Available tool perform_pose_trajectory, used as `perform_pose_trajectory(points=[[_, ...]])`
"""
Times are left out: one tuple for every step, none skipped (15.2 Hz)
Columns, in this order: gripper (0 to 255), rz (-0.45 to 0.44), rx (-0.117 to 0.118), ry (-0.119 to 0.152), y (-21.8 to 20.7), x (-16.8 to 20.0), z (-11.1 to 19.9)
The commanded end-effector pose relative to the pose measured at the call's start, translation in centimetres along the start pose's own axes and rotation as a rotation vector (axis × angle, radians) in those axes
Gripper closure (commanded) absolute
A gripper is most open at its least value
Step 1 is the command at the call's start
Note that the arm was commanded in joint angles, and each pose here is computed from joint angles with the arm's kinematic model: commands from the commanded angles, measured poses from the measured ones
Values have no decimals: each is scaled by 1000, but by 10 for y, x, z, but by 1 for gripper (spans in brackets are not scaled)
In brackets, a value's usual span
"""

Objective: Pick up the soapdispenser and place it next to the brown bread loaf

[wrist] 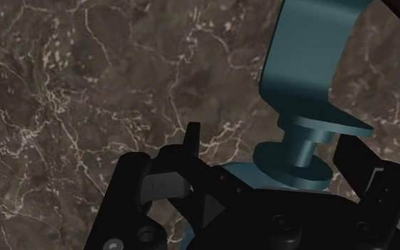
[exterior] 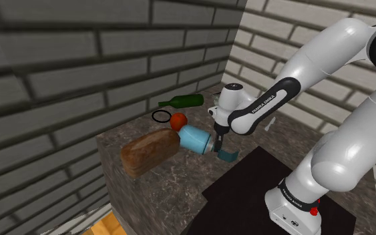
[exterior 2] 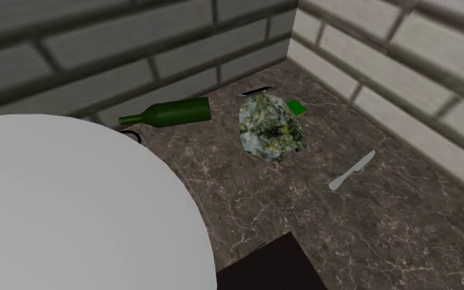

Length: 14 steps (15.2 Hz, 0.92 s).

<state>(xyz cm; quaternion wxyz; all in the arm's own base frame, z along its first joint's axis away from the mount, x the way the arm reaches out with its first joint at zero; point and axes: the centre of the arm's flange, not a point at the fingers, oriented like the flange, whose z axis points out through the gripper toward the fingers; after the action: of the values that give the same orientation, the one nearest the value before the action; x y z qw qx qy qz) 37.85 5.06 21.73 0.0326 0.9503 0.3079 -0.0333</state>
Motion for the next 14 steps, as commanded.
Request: perform_pose_trajectory(points=[[0, 0, 0, 0, 0, 0, 1], [0, 0, 0, 0, 0, 0, 1], [0, 0, 0, 0, 0, 0, 1], [0, 0, 0, 0, 0, 0, 0], [255, 0, 0, 0, 0, 0, 0], [255, 0, 0, 0, 0, 0, 0], [255, 0, 0, 0, 0, 0, 0], [255, 0, 0, 0, 0, 0, 0], [255, 0, 0, 0, 0, 0, 0], [255, 0, 0, 0, 0, 0, 0], [255, 0, 0, 0, 0, 0, 0], [255, 0, 0, 0, 0, 0, 0], [255, 0, 0, 0, 0, 0, 0], [255, 0, 0, 0, 0, 0, 1]])
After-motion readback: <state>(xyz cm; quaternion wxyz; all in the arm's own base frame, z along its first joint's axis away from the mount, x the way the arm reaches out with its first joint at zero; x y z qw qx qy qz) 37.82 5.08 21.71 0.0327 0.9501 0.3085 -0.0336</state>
